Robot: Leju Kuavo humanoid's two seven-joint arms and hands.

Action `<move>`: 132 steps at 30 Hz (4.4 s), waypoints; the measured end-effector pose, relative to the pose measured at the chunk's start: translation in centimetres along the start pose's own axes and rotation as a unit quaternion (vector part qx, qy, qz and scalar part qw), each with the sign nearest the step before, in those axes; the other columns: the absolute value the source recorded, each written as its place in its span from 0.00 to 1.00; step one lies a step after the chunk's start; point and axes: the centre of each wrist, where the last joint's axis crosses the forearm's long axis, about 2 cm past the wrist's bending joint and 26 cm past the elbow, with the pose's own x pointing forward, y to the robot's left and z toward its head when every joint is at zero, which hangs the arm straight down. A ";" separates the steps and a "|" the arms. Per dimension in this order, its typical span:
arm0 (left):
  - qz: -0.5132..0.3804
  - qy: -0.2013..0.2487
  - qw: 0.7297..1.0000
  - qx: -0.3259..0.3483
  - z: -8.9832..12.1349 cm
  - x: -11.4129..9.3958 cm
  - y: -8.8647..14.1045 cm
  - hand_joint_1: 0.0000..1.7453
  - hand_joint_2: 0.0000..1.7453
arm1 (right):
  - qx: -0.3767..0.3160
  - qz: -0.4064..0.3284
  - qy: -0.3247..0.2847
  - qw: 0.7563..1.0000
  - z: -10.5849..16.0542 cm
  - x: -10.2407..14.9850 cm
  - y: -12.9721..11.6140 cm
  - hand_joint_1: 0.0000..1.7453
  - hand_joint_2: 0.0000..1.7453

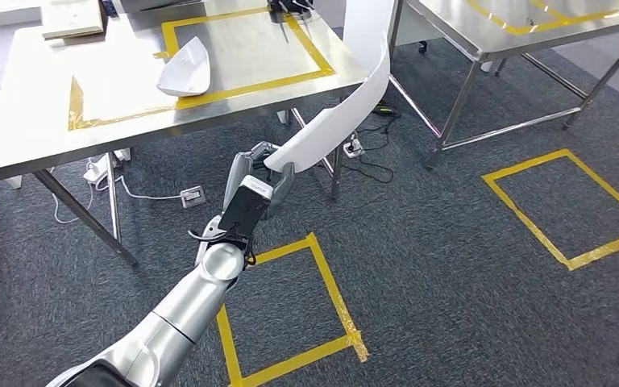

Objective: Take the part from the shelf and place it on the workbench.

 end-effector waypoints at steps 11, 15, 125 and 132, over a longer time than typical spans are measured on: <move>0.006 0.008 1.000 0.018 0.0 -0.2 0.4 1.00 1.00 | 0.000 -0.005 -0.002 1.000 0.0 -0.3 0.2 0.00 0.00; 0.004 0.005 1.000 0.020 -0.1 -0.2 0.5 1.00 1.00 | 0.000 -0.006 -0.002 1.000 0.0 -0.2 0.1 0.00 0.00; 0.033 0.028 0.999 0.000 -1.0 0.7 -1.5 1.00 1.00 | -0.012 -0.046 0.001 0.999 -0.1 -0.4 -0.3 0.00 0.00; 0.032 0.029 0.999 0.013 -1.2 0.8 -1.5 1.00 1.00 | -0.012 -0.045 0.002 0.999 -0.1 -0.6 -0.2 0.00 0.00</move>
